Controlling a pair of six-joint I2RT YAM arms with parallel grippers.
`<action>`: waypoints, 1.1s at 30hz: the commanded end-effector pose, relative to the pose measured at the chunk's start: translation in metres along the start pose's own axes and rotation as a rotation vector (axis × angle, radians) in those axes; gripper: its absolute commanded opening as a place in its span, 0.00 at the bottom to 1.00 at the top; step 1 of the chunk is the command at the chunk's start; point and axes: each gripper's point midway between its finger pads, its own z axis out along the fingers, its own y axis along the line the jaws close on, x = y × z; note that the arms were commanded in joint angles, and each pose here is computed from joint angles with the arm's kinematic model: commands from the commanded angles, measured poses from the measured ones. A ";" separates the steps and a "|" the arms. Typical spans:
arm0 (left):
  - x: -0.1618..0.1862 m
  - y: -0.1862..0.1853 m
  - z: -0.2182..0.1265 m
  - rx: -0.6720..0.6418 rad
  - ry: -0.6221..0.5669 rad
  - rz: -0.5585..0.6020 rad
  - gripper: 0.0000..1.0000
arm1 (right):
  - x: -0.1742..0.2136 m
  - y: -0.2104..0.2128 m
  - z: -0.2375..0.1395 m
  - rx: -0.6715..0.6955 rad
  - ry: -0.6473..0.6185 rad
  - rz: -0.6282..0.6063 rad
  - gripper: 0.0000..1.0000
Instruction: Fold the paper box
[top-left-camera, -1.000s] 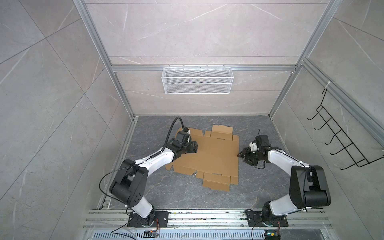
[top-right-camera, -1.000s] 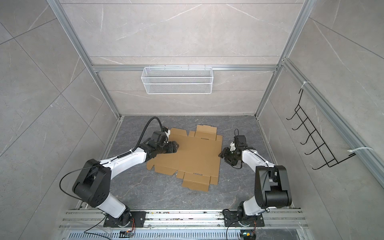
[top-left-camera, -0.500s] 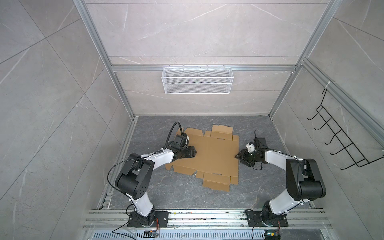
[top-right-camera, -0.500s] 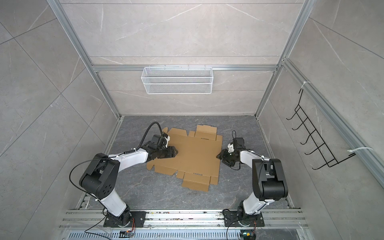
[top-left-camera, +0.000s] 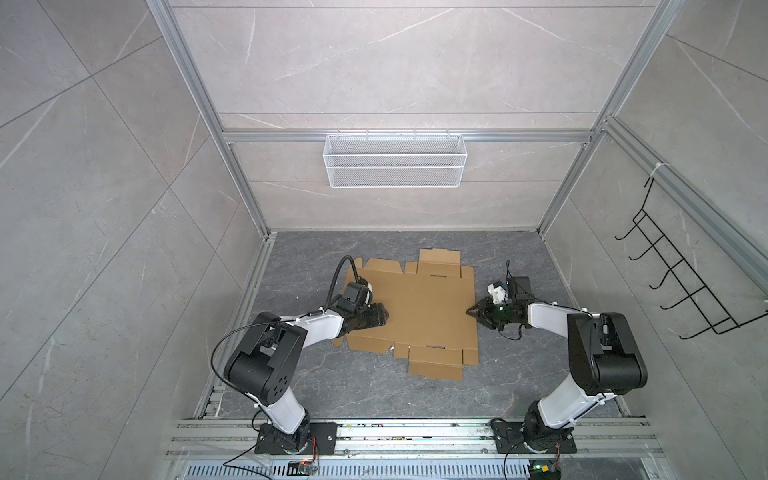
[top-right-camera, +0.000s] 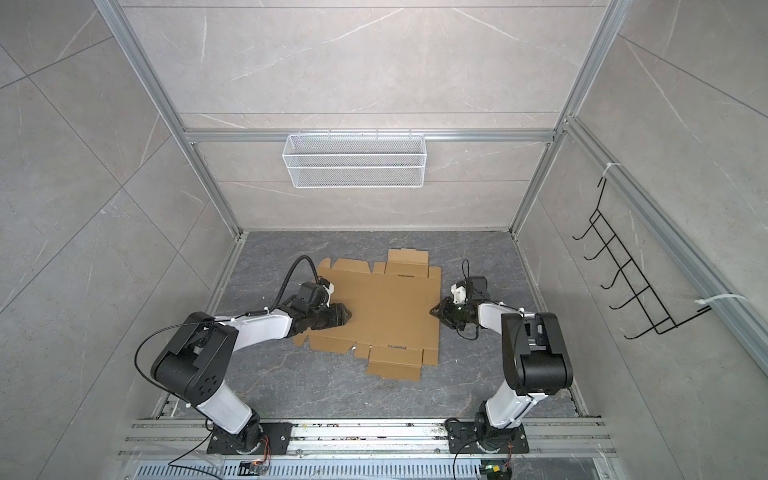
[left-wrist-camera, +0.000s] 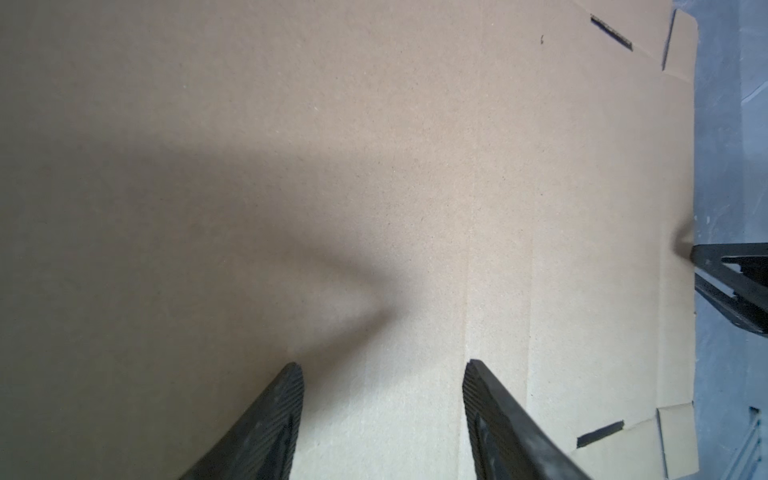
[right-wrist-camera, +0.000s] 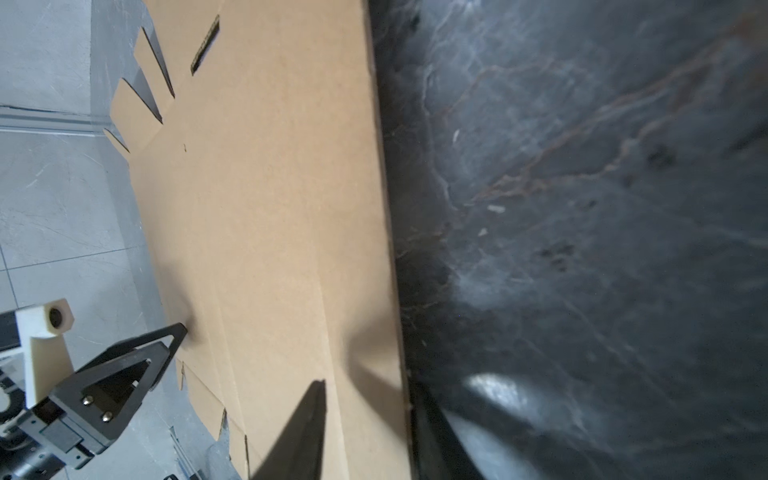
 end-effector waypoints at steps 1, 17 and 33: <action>0.012 -0.006 -0.006 0.033 0.009 -0.062 0.64 | 0.000 0.018 -0.001 -0.024 0.006 -0.053 0.31; 0.031 -0.006 -0.022 0.013 -0.009 -0.072 0.64 | -0.007 0.050 -0.013 0.100 -0.002 -0.230 0.31; 0.032 -0.003 -0.017 -0.003 -0.001 -0.059 0.64 | -0.002 0.047 -0.008 0.223 0.001 -0.321 0.16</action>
